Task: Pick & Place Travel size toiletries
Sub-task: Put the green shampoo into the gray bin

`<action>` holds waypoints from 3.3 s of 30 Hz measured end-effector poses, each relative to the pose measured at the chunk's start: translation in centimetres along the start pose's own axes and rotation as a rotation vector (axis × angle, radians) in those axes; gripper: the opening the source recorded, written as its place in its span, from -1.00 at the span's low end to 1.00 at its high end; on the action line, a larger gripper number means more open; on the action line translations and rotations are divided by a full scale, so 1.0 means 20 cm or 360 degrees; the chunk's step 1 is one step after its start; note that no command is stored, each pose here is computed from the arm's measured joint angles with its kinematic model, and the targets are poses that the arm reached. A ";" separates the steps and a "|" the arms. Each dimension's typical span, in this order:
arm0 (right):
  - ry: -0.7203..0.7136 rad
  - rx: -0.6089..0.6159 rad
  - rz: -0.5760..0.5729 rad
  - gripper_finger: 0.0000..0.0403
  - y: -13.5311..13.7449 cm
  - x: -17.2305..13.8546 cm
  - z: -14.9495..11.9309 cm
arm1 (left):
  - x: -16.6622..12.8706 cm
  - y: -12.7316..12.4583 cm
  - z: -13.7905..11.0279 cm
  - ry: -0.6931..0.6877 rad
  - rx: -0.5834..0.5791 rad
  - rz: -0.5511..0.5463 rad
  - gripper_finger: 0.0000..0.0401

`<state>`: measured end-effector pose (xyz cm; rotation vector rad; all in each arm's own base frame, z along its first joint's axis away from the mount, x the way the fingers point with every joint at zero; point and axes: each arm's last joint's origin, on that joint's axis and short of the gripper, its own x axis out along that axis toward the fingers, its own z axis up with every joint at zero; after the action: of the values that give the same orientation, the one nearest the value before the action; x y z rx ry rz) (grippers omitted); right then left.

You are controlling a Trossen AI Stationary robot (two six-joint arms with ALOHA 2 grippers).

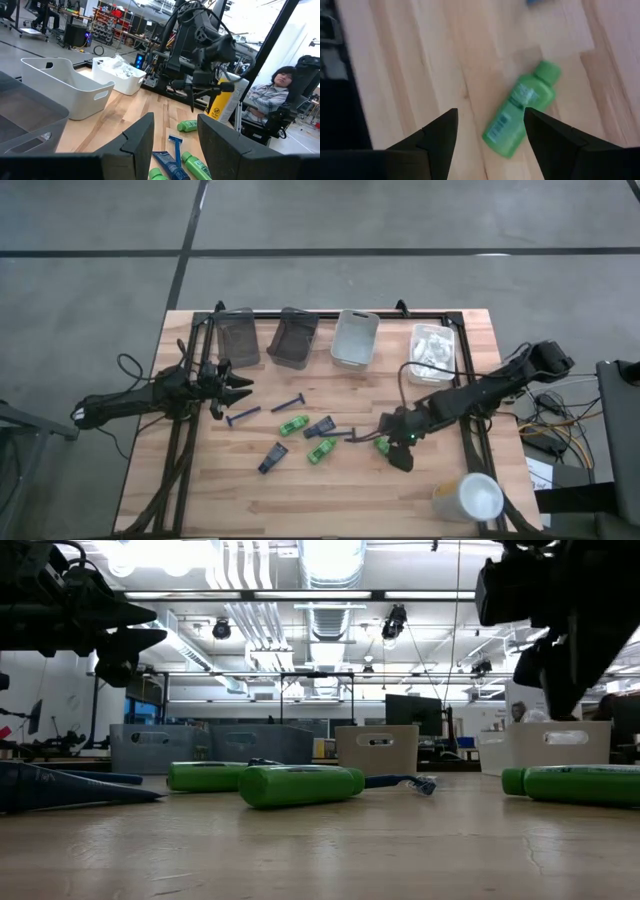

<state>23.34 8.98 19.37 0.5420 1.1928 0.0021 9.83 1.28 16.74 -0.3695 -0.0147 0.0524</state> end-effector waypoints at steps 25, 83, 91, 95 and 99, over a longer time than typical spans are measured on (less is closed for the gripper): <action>0.0382 0.0304 -0.0472 0.19 0.11 0.21 0.15 | 0.00 0.00 0.00 0.0000 0.0000 0.0001 -0.22; 0.0195 0.0020 -0.0423 -0.24 0.07 0.14 0.19 | 0.00 0.00 0.00 0.0000 0.0000 0.0001 -0.22; 0.0004 0.0042 -0.0311 -0.17 0.05 -0.02 0.25 | 0.00 0.00 0.00 0.0000 0.0000 0.0002 -0.22; -0.0123 0.0025 -0.0226 -0.19 0.05 -0.10 0.28 | 0.00 0.00 0.00 -0.0001 0.0000 0.0001 -0.22; -0.0262 -0.0019 -0.0137 -0.23 0.06 -0.17 0.31 | 0.00 0.00 0.00 0.0000 0.0000 0.0002 -0.22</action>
<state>27.89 6.61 24.45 0.4709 1.0535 -0.1068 9.83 1.29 16.73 -0.3695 -0.0145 0.0536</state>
